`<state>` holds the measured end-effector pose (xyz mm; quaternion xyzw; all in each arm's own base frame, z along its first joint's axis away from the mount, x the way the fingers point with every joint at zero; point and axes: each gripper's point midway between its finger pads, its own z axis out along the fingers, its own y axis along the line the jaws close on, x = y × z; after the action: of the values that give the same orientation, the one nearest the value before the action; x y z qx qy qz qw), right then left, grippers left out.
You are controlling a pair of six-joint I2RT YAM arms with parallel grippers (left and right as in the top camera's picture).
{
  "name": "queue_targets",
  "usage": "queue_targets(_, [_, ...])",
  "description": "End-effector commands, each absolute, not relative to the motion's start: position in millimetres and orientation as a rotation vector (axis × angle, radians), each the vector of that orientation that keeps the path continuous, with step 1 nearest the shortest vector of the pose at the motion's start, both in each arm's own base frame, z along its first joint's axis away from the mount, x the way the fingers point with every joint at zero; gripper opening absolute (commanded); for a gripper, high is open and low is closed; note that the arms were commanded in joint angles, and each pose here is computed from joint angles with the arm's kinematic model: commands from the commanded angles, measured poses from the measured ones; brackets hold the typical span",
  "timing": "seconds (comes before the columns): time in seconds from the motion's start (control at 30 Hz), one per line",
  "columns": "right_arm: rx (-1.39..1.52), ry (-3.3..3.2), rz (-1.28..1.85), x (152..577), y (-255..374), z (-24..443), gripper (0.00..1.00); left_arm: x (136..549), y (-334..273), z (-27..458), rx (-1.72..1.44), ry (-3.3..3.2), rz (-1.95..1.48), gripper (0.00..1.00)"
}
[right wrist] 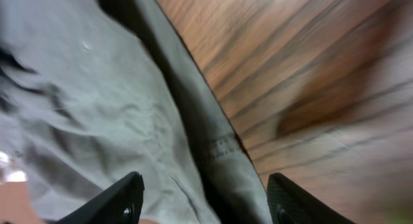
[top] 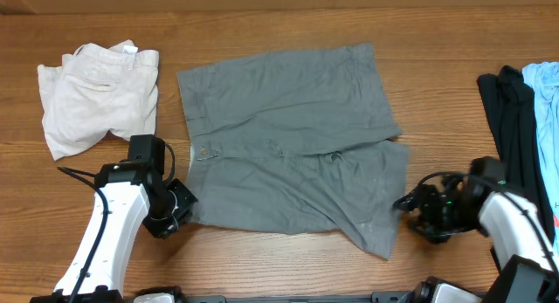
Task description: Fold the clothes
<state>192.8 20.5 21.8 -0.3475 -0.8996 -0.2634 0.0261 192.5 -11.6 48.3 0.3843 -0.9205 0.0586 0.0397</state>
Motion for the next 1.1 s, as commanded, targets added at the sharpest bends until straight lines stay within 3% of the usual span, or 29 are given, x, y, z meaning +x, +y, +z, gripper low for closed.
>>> queue_targets(0.0, [-1.019, -2.772, -0.943, 196, 45, 20, 0.52, 197, 1, 53, 1.176, -2.873, 0.102, 0.04])
queue_targets(0.1, [-0.969, -2.816, -0.949, 202, 50, 20, 0.33, 195, 2, 53, 1.15, -2.88, 0.086, 0.04])
queue_targets(0.2, [-1.022, -2.841, -0.87, 205, 41, 14, 0.04, 192, 10, 53, 1.145, -2.886, 0.015, 0.04])
queue_targets(0.47, [-1.152, -2.971, -0.86, 246, 11, 28, 0.04, 180, 33, 54, 1.19, -2.855, -0.148, 0.04])
queue_targets(0.53, [-1.152, -2.985, -0.862, 250, 9, 31, 0.11, 180, 36, 54, 1.198, -2.852, -0.145, 0.04])
queue_targets(0.67, [-1.178, -3.012, -0.832, 256, 0, 35, 0.12, 179, 39, 54, 1.196, -2.854, -0.155, 0.04])
queue_targets(0.7, [-1.181, -3.011, -0.85, 258, 0, 37, 0.2, 179, 40, 54, 1.197, -2.853, -0.155, 0.04])
queue_targets(0.77, [-1.164, -3.004, -0.882, 259, 3, 41, 0.63, 179, 39, 54, 1.192, -2.854, -0.148, 0.04])
queue_targets(0.8, [-1.165, -2.988, -0.879, 256, 4, 41, 0.7, 180, 38, 54, 1.192, -2.854, -0.142, 0.04])
queue_targets(1.07, [-1.101, -2.76, -0.846, 205, 27, 42, 0.75, 181, 38, 54, 1.183, -2.861, -0.14, 0.04])
